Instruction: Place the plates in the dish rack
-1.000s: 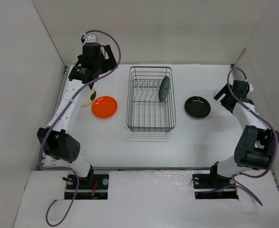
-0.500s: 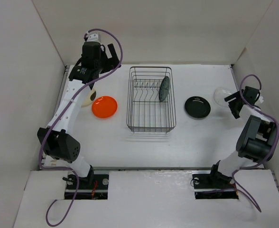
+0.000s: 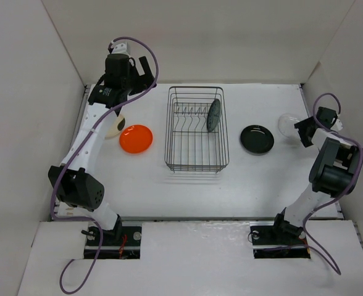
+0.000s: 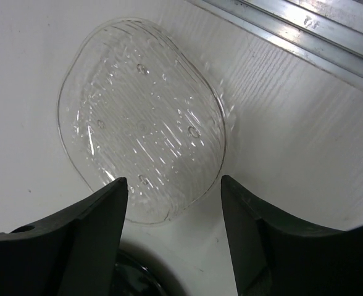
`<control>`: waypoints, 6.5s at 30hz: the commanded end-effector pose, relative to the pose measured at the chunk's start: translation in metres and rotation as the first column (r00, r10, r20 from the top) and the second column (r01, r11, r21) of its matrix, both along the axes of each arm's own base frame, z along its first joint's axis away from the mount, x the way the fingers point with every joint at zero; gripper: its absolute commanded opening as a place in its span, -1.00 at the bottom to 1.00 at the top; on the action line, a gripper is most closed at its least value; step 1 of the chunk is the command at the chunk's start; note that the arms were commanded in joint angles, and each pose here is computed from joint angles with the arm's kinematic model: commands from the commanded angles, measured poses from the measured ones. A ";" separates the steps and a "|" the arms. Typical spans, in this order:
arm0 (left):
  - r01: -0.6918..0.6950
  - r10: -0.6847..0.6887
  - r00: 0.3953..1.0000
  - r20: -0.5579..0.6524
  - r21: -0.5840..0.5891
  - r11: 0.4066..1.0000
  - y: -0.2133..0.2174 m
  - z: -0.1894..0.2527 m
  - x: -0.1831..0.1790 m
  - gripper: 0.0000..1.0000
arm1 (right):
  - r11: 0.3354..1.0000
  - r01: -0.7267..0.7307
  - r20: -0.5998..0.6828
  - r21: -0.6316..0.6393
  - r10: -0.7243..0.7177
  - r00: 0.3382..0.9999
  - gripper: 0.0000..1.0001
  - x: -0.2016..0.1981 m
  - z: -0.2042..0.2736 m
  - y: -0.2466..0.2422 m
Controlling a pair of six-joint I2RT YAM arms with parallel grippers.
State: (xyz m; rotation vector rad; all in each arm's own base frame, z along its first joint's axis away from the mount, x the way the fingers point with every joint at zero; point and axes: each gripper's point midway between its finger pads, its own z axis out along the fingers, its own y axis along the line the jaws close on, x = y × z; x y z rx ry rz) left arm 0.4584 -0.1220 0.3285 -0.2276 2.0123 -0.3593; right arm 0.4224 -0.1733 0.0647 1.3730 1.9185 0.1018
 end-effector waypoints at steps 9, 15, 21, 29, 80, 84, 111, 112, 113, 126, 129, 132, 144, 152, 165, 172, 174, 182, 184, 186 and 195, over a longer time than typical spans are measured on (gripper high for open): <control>-0.002 0.002 0.998 0.055 -0.003 1.000 0.003 0.014 0.004 1.00 | 0.998 0.054 -0.062 -0.015 -0.055 0.997 0.30 0.006 -0.018 -0.017; -0.011 0.011 0.998 0.056 0.000 1.000 0.004 0.014 0.004 1.00 | 0.998 0.054 -0.133 0.014 -0.052 0.990 0.05 0.009 -0.030 -0.018; -0.026 0.025 0.997 0.068 0.013 1.000 0.009 0.018 0.003 1.00 | 0.998 0.052 -0.187 0.021 -0.047 0.981 -0.40 0.008 -0.035 -0.020; -0.035 0.034 0.996 0.078 0.014 0.999 0.011 0.022 0.002 1.00 | 0.999 0.030 -0.252 0.032 -0.021 0.968 -1.00 0.009 -0.047 -0.021; -0.424 0.425 0.905 0.001 0.044 0.905 0.111 0.013 0.009 1.00 | 0.366 -0.441 -0.346 -0.820 0.297 0.890 -1.00 0.010 0.282 0.326; -0.419 0.419 0.908 0.005 0.027 0.907 0.108 0.017 0.010 1.00 | 0.426 -0.396 -0.306 -0.813 0.265 0.914 -1.00 0.008 0.276 0.324; -0.344 0.345 0.939 0.008 -0.020 0.939 0.093 0.021 0.007 1.00 | 0.419 -0.364 -0.312 -0.832 0.189 0.931 -1.00 0.035 0.226 0.342; -0.344 0.345 0.939 0.008 -0.020 0.939 0.093 0.021 0.007 1.00 | 0.419 -0.365 -0.313 -0.832 0.189 0.931 -1.00 0.035 0.224 0.343; -0.344 0.345 0.939 0.008 -0.020 0.939 0.093 0.021 0.007 1.00 | 0.415 -0.357 -0.309 -0.837 0.182 0.934 -1.00 0.035 0.225 0.342; -0.305 0.305 0.952 0.008 -0.042 0.952 0.085 0.020 0.007 1.00 | 0.355 -0.394 -0.354 -0.848 0.173 0.919 -1.00 0.043 0.206 0.352; -0.305 0.305 0.952 0.008 -0.042 0.952 0.085 0.020 0.007 1.00 | 0.346 -0.408 -0.362 -0.845 0.191 0.912 -1.00 0.046 0.200 0.360; -0.305 0.305 0.952 0.008 -0.042 0.952 0.085 0.020 0.007 1.00 | 0.324 -0.424 -0.376 -0.846 0.200 0.905 -1.00 0.048 0.197 0.367; -0.301 0.302 0.953 0.018 -0.037 0.953 0.085 0.022 0.008 1.00 | 0.287 -0.455 -0.411 -0.843 0.203 0.889 -1.00 0.054 0.178 0.378; -0.293 0.294 0.956 0.017 -0.041 0.955 0.083 0.022 0.008 1.00 | 0.273 -0.500 -0.436 -0.822 0.265 0.860 -0.99 0.051 0.163 0.402; -0.293 0.294 0.956 0.017 -0.041 0.955 0.083 0.022 0.008 1.00 | 0.295 -0.529 -0.436 -0.796 0.327 0.838 -0.14 0.052 0.155 0.416; -0.322 0.323 0.946 0.034 -0.023 0.946 0.091 0.027 0.006 1.00 | 0.403 -0.481 -0.330 -0.779 0.388 0.861 0.75 0.035 0.212 0.397; -0.341 0.341 0.939 0.046 -0.019 0.940 0.095 0.031 0.003 1.00 | 0.480 -0.473 -0.272 -0.739 0.430 0.861 1.00 0.019 0.241 0.372; -0.220 0.221 0.975 0.029 -0.049 0.974 0.072 0.026 0.007 1.00 | 0.581 -0.584 0.058 -0.567 0.735 0.676 1.00 -0.007 0.246 0.227; -0.123 0.125 0.992 0.030 -0.077 0.989 0.054 0.024 0.008 1.00 | 0.614 -0.601 0.035 -0.512 0.714 0.699 1.00 -0.018 0.208 0.195; -0.061 0.065 0.997 0.039 -0.104 0.993 0.042 0.021 0.010 1.00 | 0.641 -0.629 0.061 -0.440 0.720 0.691 1.00 -0.026 0.181 0.168; 0.140 -0.138 0.990 0.026 -0.251 0.958 0.021 0.006 0.020 1.00 | 0.761 -0.632 0.097 -0.149 0.647 0.756 0.92 -0.047 0.077 0.136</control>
